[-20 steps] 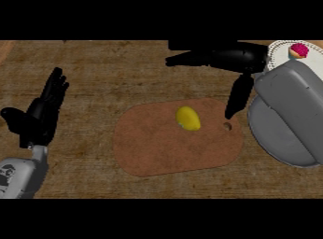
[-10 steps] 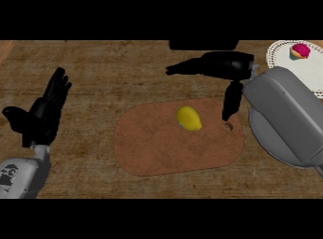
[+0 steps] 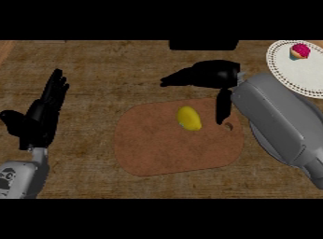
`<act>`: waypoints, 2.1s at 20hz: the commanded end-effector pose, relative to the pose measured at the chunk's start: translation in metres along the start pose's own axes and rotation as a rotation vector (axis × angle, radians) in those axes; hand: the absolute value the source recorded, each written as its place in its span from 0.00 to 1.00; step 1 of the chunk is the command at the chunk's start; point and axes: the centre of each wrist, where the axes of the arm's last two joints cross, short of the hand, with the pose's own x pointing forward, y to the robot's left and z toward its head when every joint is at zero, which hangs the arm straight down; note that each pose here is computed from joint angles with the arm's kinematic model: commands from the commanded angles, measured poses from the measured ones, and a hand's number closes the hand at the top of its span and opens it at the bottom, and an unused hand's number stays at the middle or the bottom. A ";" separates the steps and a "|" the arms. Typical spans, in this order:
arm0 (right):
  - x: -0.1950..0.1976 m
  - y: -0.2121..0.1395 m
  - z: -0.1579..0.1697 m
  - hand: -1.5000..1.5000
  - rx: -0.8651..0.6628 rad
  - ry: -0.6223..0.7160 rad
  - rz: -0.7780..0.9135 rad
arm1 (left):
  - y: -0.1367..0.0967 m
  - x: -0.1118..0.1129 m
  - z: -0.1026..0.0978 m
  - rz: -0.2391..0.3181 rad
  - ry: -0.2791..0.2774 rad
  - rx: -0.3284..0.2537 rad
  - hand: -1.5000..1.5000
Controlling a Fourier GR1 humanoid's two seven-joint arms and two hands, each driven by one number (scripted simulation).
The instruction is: Pick the lemon from the cutting board and place it in the pan
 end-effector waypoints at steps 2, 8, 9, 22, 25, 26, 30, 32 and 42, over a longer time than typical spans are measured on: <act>-0.005 0.012 -0.010 0.00 0.063 -0.012 0.018 | 0.012 0.006 0.001 -0.002 0.002 0.014 0.50; 0.004 0.008 -0.012 0.00 0.125 0.067 0.164 | 0.018 0.005 -0.014 0.012 -0.007 -0.005 0.50; 0.011 0.020 -0.026 0.00 0.129 0.066 0.161 | -0.008 -0.004 -0.001 0.010 -0.011 -0.007 0.50; 0.013 0.054 -0.060 0.00 0.163 0.088 0.193 | 0.015 0.014 -0.006 0.009 0.005 -0.010 0.50; 0.002 0.038 -0.048 0.00 0.196 0.136 0.214 | 0.004 -0.002 -0.013 -0.007 0.003 0.007 0.50; 0.000 0.057 -0.060 0.00 0.190 0.129 0.235 | 0.006 0.005 -0.013 0.016 -0.005 -0.002 0.50; -0.009 0.065 -0.052 0.00 0.238 0.148 0.233 | 0.009 -0.003 -0.009 0.011 0.009 -0.018 0.50; 0.000 0.063 -0.052 0.00 0.272 0.140 0.222 | 0.009 -0.009 -0.015 -0.003 0.012 0.000 0.50; -0.006 0.093 -0.062 1.00 0.288 0.002 0.272 | -0.004 -0.009 0.000 0.023 -0.012 0.011 0.50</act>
